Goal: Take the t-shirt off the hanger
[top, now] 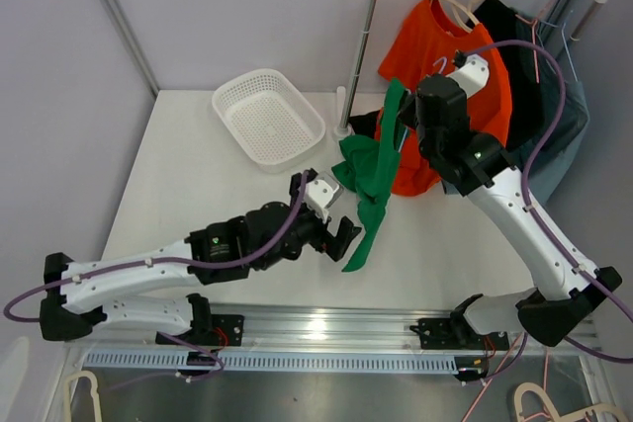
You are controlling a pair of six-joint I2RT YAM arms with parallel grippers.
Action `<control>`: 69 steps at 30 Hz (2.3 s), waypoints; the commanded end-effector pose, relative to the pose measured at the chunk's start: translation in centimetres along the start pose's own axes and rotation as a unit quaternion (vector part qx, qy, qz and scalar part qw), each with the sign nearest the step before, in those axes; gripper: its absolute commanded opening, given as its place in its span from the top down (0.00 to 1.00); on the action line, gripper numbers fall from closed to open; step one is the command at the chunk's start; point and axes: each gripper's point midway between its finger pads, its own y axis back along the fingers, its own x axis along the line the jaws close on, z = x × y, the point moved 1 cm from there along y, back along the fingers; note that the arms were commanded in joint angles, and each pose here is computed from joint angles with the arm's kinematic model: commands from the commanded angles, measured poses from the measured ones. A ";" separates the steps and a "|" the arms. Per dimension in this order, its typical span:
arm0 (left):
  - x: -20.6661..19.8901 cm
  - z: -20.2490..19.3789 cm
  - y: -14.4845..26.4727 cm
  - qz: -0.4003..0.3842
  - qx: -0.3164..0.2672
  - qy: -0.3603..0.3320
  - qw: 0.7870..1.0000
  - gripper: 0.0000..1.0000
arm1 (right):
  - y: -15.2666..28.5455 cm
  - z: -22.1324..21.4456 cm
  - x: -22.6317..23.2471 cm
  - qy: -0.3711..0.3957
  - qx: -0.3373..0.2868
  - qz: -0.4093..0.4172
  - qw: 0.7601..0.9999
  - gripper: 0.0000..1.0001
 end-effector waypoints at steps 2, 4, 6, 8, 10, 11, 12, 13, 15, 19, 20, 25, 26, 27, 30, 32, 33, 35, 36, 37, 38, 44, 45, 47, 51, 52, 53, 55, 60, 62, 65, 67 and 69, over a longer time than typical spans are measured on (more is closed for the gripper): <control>-0.5 1.5 -1.8 0.021 -0.088 0.014 0.996 0.01 | 0.2 2.6 2.5 -0.040 -0.022 0.025 0.999 1.00; -0.3 0.6 -2.7 0.042 -0.094 0.012 0.995 0.01 | 0.1 2.7 3.3 -0.045 -0.018 0.032 0.998 1.00; -0.5 0.8 -3.3 0.043 -0.123 0.018 0.991 0.00 | -0.1 2.4 3.9 -0.057 -0.010 0.040 0.998 1.00; -1.1 0.6 -3.7 0.037 -0.138 0.009 0.990 0.01 | -0.3 2.1 4.3 -0.072 -0.005 0.042 0.997 1.00; -1.9 1.7 -3.6 0.016 -0.178 0.019 0.984 0.01 | -0.5 1.9 4.7 -0.076 -0.003 0.049 0.996 1.00; -2.1 1.6 -3.7 0.011 -0.182 0.017 0.983 0.00 | -0.4 1.9 4.9 -0.079 -0.001 0.053 0.995 1.00; -2.2 2.0 -3.8 0.012 -0.191 0.017 0.981 0.01 | -0.3 1.7 5.4 -0.082 0.006 0.062 0.995 1.00; -2.1 2.2 -4.1 0.020 -0.191 0.014 0.981 0.01 | -0.4 1.6 5.7 -0.083 0.008 0.067 0.994 1.00; -2.3 1.7 -5.4 0.032 -0.179 -0.011 0.983 0.01 | -0.3 1.3 6.1 -0.080 0.011 0.070 0.994 1.00; -2.3 1.2 -6.7 0.052 -0.165 -0.016 0.985 0.99 | -0.4 0.9 6.3 -0.073 0.018 0.071 0.995 1.00; -1.0 1.3 -6.7 0.092 -0.161 0.000 0.983 0.99 | -0.4 0.9 6.3 -0.071 0.017 0.071 0.995 1.00; -1.1 0.6 -5.7 0.076 -0.143 0.010 0.987 0.99 | -0.3 3.0 6.6 -0.054 0.001 0.063 0.997 1.00; -1.9 0.4 -5.2 0.054 -0.146 0.004 0.988 0.99 | -0.5 3.6 6.4 -0.050 -0.005 0.053 0.997 1.00; -2.3 0.2 -4.6 0.042 -0.151 0.000 0.988 0.99 | -0.8 4.2 6.3 -0.048 -0.007 0.048 0.998 1.00; -4.5 -0.4 -1.6 -0.015 -0.183 -0.033 0.982 0.99 | -3.6 5.0 5.0 -0.049 0.027 0.003 0.998 1.00; -6.6 0.5 1.2 -0.065 -0.222 -0.061 0.971 0.99 | -6.9 4.4 3.5 -0.046 0.086 -0.015 0.995 1.00; -7.1 -0.2 2.0 -0.083 -0.245 -0.065 0.964 0.99 | -7.3 3.2 4.3 -0.051 0.138 0.018 0.989 1.00; -7.7 0.6 3.4 -0.094 -0.273 -0.073 0.955 0.99 | -8.9 1.7 3.1 -0.044 0.188 0.015 0.981 1.00; -7.6 0.5 3.4 -0.092 -0.271 -0.074 0.955 1.00 | -8.7 0.9 2.9 -0.036 0.213 0.025 0.976 1.00; -7.3 0.0 3.2 -0.083 -0.262 -0.075 0.959 1.00 | -8.6 0.6 2.6 -0.030 0.221 0.024 0.975 1.00; -6.9 -0.1 2.8 -0.068 -0.259 -0.076 0.960 0.99 | -7.6 0.0 2.0 -0.019 0.234 0.024 0.972 1.00; 3.5 -0.9 -3.1 0.118 -0.061 0.086 0.987 0.99 | 3.8 0.7 4.1 0.030 0.166 0.109 0.980 1.00; 4.7 -0.5 -3.9 0.134 -0.036 0.106 0.985 0.99 | 4.0 -1.1 3.2 0.039 0.176 0.100 0.979 1.00; 8.4 0.0 -4.1 0.172 -0.002 0.150 0.974 1.00 | 5.5 -1.5 2.0 0.040 0.168 0.097 0.980 1.00; 13.1 3.7 -3.5 0.205 0.012 0.214 0.955 0.99 | 8.3 -1.4 -1.7 0.054 0.166 0.071 0.982 1.00; 14.1 3.8 -3.9 0.203 0.020 0.237 0.950 0.99 | 8.7 -1.3 -2.3 0.056 0.163 0.068 0.983 1.00; 16.1 5.6 -3.5 0.196 0.009 0.264 0.945 0.99 | 9.0 -1.1 -2.7 0.062 0.155 0.067 0.984 1.00; 18.9 7.0 -3.4 0.200 -0.005 0.269 0.942 1.00 | 9.5 -0.6 -3.9 0.061 0.139 0.059 0.987 1.00; 19.9 21.1 -1.7 0.124 -0.141 0.199 0.962 0.99 | 9.1 0.3 -4.3 0.061 0.110 0.046 0.991 1.00; 20.7 27.7 -0.2 0.085 -0.216 0.176 0.957 0.99 | 8.8 0.4 -3.9 0.058 0.103 0.050 0.992 1.00; 19.6 34.7 2.3 0.024 -0.297 0.116 0.947 1.00 | 7.6 1.1 -2.8 0.063 0.067 0.072 0.993 1.00; 20.5 38.1 2.8 0.033 -0.362 0.053 0.930 0.99 | 6.3 3.6 -2.4 0.069 0.000 0.067 0.995 1.00; 21.0 40.4 5.0 0.062 -0.424 0.007 0.904 0.99 | 4.4 6.4 -2.2 0.051 -0.066 0.056 0.995 1.00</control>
